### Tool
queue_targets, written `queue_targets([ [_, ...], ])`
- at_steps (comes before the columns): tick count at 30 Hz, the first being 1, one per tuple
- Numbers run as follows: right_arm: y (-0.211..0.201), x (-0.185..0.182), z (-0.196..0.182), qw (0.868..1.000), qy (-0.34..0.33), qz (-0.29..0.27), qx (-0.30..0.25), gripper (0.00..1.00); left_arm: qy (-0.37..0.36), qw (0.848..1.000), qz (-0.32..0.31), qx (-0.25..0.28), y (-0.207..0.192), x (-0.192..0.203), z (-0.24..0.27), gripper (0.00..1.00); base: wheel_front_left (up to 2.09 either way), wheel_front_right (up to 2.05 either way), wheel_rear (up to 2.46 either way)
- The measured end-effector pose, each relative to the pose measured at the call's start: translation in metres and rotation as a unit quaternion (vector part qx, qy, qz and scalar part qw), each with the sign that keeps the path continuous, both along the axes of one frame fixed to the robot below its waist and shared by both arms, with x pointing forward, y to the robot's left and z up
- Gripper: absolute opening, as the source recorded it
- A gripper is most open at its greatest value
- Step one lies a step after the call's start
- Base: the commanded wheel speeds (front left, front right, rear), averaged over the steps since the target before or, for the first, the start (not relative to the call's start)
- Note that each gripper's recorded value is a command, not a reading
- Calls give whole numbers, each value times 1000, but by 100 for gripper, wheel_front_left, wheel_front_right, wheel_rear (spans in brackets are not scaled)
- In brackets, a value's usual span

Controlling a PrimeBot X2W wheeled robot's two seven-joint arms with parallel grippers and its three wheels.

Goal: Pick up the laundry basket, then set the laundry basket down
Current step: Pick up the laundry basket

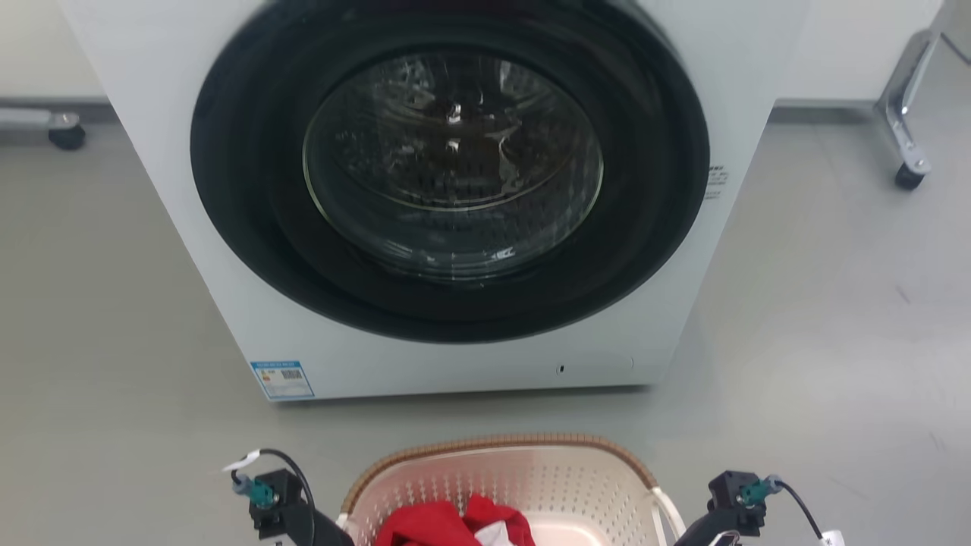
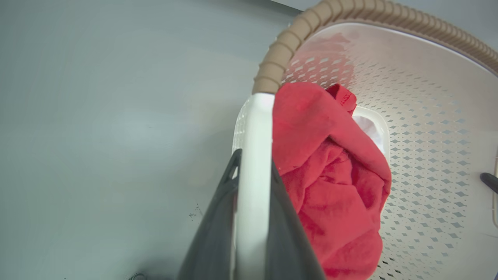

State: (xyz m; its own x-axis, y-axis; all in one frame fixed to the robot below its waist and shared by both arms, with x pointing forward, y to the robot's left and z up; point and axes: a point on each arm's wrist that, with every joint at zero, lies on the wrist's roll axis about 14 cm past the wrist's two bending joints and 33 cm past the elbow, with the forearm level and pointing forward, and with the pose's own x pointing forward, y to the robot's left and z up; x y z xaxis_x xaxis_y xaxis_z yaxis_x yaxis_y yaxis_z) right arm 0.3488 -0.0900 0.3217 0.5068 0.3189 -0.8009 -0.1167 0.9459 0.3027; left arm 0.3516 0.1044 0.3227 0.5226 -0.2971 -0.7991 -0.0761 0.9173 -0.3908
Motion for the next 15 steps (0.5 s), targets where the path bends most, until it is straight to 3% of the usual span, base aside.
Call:
queue_targets([
  [15, -6, -30, 9, 1000, 16, -22, 15, 0, 1, 1000, -10, -7, -6, -24, 10, 0, 0, 0, 0],
])
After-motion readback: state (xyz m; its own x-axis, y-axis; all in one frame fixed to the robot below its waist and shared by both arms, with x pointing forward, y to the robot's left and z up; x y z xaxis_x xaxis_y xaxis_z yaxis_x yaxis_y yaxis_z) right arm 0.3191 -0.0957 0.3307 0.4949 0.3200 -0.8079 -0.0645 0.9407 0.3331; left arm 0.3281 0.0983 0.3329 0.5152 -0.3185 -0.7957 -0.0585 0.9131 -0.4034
